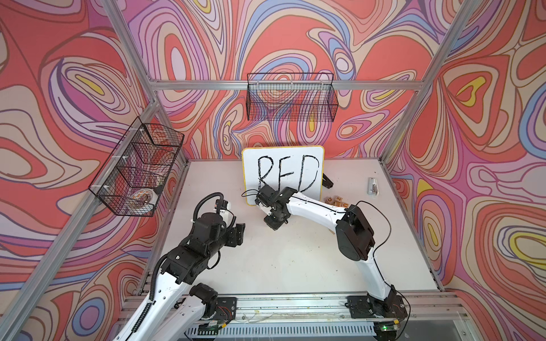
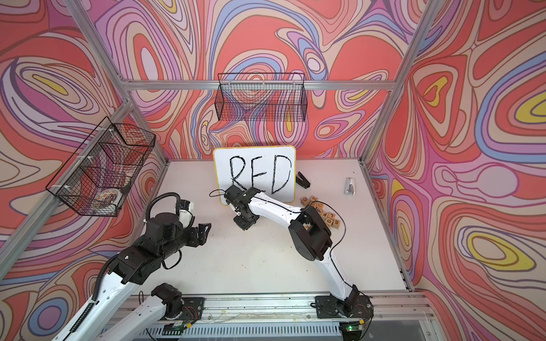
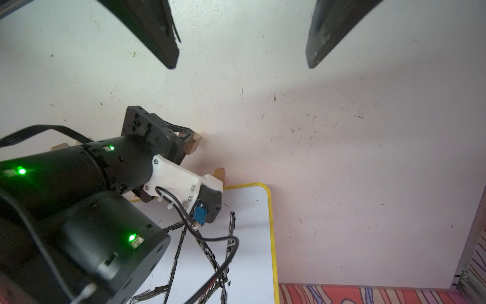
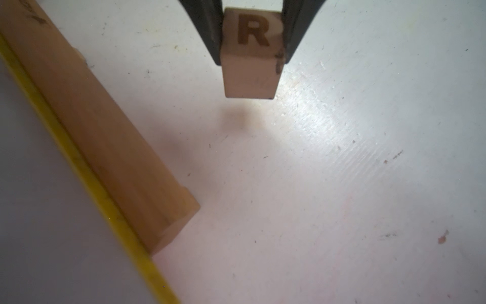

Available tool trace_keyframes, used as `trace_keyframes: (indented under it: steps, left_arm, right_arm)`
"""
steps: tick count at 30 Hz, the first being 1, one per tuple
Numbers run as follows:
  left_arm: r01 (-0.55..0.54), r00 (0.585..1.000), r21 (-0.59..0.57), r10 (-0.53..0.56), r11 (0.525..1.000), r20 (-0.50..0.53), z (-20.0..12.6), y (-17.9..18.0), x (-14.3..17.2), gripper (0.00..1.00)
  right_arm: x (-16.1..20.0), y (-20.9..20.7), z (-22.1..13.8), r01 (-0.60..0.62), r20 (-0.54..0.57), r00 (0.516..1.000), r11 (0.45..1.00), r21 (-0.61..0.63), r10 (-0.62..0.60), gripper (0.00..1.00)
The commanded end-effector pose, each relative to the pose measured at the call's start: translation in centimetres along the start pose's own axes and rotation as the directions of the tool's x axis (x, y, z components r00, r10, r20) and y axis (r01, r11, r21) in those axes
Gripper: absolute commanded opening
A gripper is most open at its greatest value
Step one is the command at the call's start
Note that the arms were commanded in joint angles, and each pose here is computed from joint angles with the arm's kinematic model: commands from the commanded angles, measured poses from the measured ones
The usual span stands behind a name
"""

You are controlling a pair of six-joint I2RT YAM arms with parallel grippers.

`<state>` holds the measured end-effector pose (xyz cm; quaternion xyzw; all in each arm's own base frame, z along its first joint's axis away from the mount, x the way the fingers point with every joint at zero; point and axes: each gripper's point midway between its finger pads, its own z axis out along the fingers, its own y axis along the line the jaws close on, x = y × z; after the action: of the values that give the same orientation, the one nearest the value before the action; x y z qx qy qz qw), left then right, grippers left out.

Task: Assemble the uppercase word "red" with letter blocks
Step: Place the letter block at the center of the board.

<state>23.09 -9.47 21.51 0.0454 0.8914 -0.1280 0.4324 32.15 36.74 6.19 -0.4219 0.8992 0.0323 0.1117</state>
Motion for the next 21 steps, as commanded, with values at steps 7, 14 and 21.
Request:
trace_keyframes:
  steps: [7, 14, 21]
  left_arm:
    - [0.005, 1.000, -0.028, -0.006, 1.000, -0.024, 0.2, 0.5, 0.7, 0.79]
    - [0.001, 1.000, -0.024, -0.001, 1.000, -0.023, 0.3, 0.4, 0.7, 0.79]
    - [0.002, 1.000, -0.021, -0.002, 1.000, -0.019, 0.2, 0.4, 0.6, 0.79]
  right_arm:
    - [-0.2, 1.3, 1.4, 0.067, -0.027, 0.997, 0.997, -0.042, -0.068, 0.11]
    - [0.7, 3.2, 1.6, 0.090, -0.038, 0.995, 0.992, -0.086, -0.094, 0.12]
    - [0.9, 4.3, 1.9, 0.111, -0.038, 0.993, 0.987, -0.116, -0.116, 0.13]
